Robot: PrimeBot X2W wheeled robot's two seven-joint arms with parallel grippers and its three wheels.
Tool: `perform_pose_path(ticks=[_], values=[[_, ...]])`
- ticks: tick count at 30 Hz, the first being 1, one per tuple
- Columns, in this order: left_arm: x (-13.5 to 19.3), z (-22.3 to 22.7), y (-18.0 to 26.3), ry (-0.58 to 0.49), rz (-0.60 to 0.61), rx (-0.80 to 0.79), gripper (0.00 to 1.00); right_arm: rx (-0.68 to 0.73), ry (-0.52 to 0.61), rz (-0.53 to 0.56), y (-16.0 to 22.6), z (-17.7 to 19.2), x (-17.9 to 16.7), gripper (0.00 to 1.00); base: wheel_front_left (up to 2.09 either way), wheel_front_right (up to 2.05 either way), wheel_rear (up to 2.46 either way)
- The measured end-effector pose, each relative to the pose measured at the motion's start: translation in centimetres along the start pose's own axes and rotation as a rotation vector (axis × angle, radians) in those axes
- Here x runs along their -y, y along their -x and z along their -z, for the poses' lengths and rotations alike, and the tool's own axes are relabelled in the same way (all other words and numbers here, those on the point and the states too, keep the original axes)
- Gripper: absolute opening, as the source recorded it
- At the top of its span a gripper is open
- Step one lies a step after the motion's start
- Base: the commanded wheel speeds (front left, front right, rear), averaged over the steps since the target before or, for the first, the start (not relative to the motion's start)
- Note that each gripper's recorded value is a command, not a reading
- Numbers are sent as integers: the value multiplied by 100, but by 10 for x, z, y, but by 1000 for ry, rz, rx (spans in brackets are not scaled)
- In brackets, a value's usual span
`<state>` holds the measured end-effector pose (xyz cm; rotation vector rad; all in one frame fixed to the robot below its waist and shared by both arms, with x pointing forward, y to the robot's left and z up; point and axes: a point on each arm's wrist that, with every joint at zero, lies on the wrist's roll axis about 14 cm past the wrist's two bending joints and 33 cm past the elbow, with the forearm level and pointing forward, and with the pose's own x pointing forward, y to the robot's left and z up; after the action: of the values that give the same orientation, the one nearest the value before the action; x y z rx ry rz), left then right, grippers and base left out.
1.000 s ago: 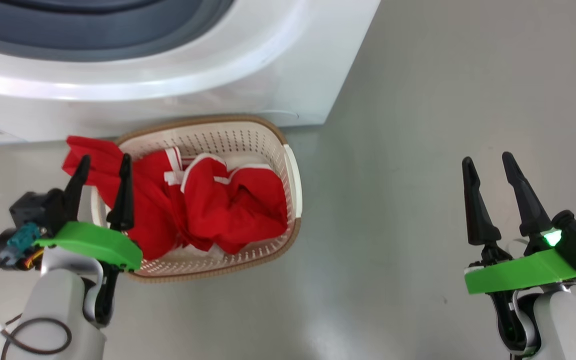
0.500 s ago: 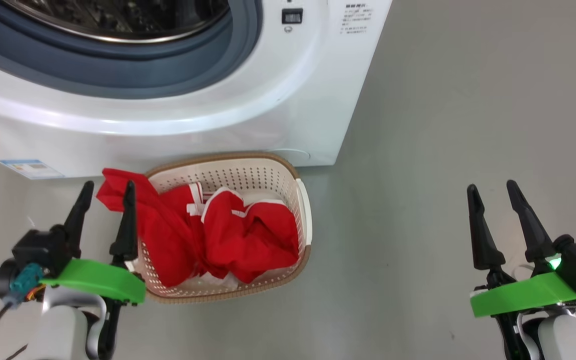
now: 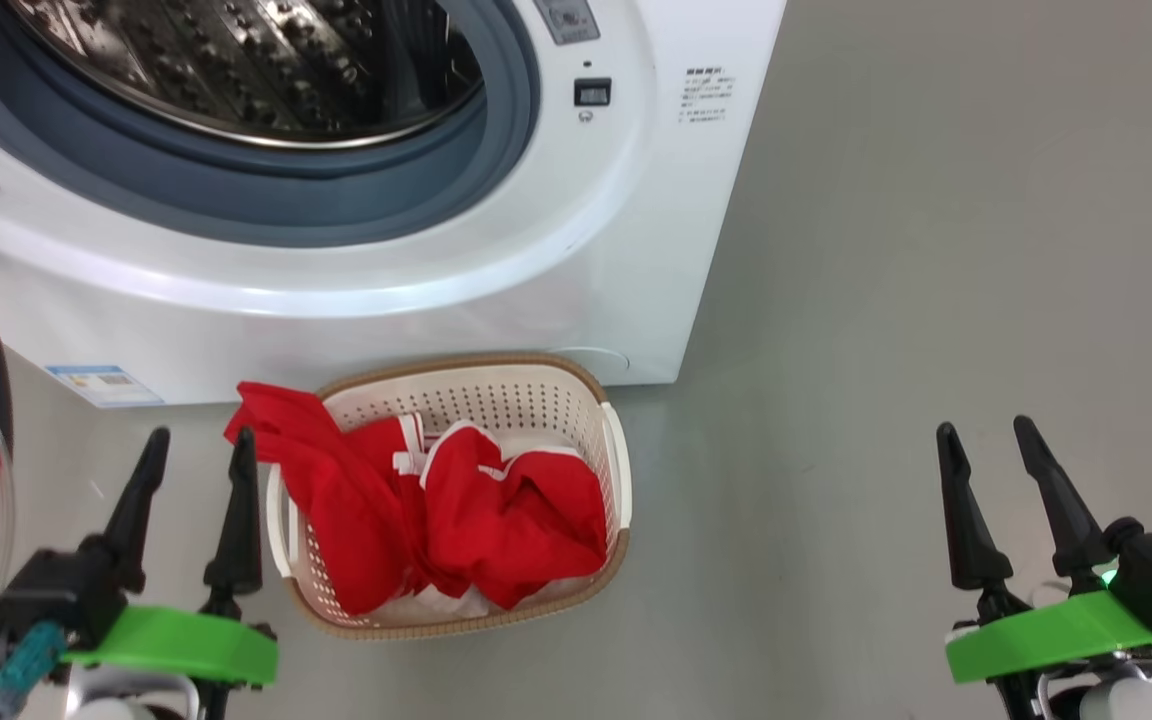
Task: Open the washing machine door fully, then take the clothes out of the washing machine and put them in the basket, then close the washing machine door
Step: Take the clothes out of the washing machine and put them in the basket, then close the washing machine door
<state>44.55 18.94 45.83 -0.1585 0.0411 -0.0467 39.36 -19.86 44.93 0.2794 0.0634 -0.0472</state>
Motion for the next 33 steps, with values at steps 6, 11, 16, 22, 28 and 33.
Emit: perform_pose_path(ticks=[6, 11, 16, 22, 28, 33], values=[[-5, -6, 23, 6, -27, 17, 100, -4, 9, 13, 16, -1, 4, 100, 0, 0, 0], [-7, -7, 41, -1, -42, 19, 100, -8, 10, 25, 26, -1, 8, 100, 0, 0, 0], [-9, -10, 51, -6, -50, 26, 100, -6, 10, 30, 32, -1, 10, 100, 0, 0, 0], [-7, -12, 54, 0, -53, 33, 100, 3, 9, 32, 32, -5, 10, 100, 0, 0, 0], [-7, -12, 53, 1, -51, 33, 100, 5, 10, 33, 32, -5, 11, 100, 0, 0, 0], [-7, -12, 53, 0, -52, 34, 100, 4, 9, 32, 32, -5, 10, 100, -9, 9, 0]])
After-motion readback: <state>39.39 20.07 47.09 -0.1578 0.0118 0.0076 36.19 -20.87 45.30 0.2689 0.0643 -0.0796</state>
